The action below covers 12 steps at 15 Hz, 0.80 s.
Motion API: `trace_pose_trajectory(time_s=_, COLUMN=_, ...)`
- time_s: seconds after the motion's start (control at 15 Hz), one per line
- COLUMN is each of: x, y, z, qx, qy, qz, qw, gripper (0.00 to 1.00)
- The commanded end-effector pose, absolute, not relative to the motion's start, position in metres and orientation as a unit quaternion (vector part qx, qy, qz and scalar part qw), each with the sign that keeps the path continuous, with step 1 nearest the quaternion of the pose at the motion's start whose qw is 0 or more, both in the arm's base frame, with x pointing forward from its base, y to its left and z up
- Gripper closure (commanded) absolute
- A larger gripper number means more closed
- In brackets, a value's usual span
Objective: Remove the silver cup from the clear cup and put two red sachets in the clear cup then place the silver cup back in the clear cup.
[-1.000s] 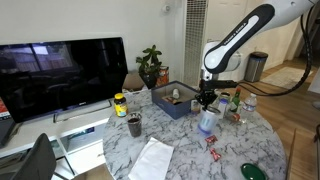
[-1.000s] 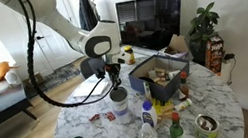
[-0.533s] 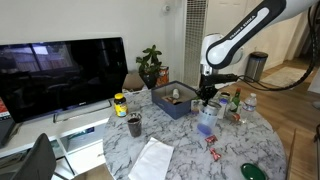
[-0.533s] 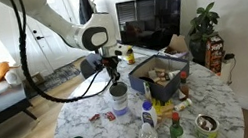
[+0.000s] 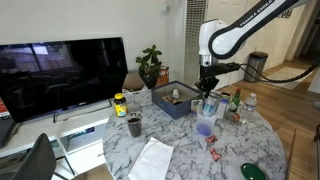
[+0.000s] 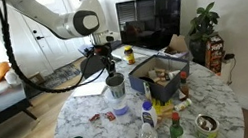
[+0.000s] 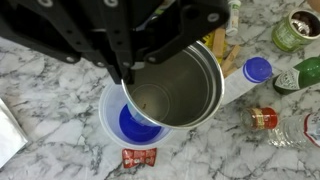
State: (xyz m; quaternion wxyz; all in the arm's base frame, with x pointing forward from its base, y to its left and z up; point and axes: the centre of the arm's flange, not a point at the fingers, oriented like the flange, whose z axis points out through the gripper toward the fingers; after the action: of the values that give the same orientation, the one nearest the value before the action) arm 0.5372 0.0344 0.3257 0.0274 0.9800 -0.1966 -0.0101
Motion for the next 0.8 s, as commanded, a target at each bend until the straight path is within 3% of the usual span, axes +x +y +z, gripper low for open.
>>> trace_pose_trajectory(time_s=0.0, x=0.526, y=0.049, z=0.365, qx=0.982, qy=-0.182, qz=0.006, qw=0.055, gripper=0.99)
trace_pose_trajectory(time_s=0.4, x=0.514, y=0.098, z=0.417, qx=0.992, qy=-0.115, qz=0.025, qw=0.049, gripper=0.99)
trace_pose_trajectory(time_s=0.73, x=0.498, y=0.189, z=0.399, qx=0.996, qy=-0.060, qz=-0.008, qw=0.062, gripper=0.99)
